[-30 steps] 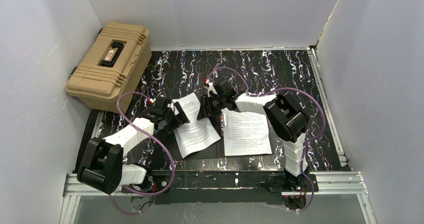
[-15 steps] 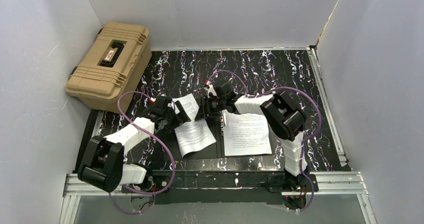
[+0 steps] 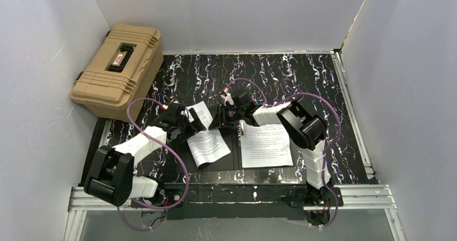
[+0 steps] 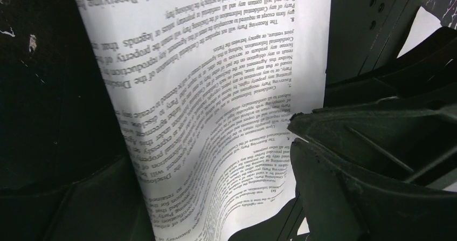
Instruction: Put the files into the folder
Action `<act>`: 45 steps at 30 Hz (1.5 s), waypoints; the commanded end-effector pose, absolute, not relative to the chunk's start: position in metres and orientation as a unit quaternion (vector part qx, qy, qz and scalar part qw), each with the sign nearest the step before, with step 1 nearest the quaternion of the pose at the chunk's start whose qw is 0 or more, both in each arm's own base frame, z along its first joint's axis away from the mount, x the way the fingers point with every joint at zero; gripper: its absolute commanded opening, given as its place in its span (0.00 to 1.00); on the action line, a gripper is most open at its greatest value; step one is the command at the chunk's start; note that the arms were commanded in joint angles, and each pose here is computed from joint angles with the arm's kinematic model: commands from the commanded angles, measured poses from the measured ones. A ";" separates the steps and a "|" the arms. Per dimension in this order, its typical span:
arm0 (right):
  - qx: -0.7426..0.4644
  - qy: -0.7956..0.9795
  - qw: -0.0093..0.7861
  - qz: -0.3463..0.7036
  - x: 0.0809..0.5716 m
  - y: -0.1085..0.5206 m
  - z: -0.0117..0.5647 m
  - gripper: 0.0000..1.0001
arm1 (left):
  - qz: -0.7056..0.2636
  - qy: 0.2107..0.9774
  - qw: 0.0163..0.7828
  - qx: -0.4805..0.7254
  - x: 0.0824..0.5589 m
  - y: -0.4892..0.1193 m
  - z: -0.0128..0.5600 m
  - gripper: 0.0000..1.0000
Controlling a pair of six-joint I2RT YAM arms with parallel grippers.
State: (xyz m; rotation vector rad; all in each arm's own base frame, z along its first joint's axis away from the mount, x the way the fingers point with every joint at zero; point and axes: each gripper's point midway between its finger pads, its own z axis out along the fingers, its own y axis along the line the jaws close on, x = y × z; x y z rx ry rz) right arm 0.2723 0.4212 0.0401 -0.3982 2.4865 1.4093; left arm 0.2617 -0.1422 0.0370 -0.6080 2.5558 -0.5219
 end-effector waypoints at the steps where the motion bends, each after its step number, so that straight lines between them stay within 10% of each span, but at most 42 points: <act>1: -0.120 0.852 0.106 0.498 0.264 0.424 0.027 0.37 | -0.146 0.949 0.167 -0.224 0.228 -0.128 0.006 0.98; 7: -0.122 0.850 0.112 0.500 0.265 0.424 0.035 0.01 | -0.160 0.946 0.177 -0.220 0.231 -0.131 0.016 0.98; 45: -0.141 0.758 0.301 0.562 0.236 0.332 0.274 0.01 | -0.455 0.826 0.293 -0.158 0.234 -0.194 0.162 0.98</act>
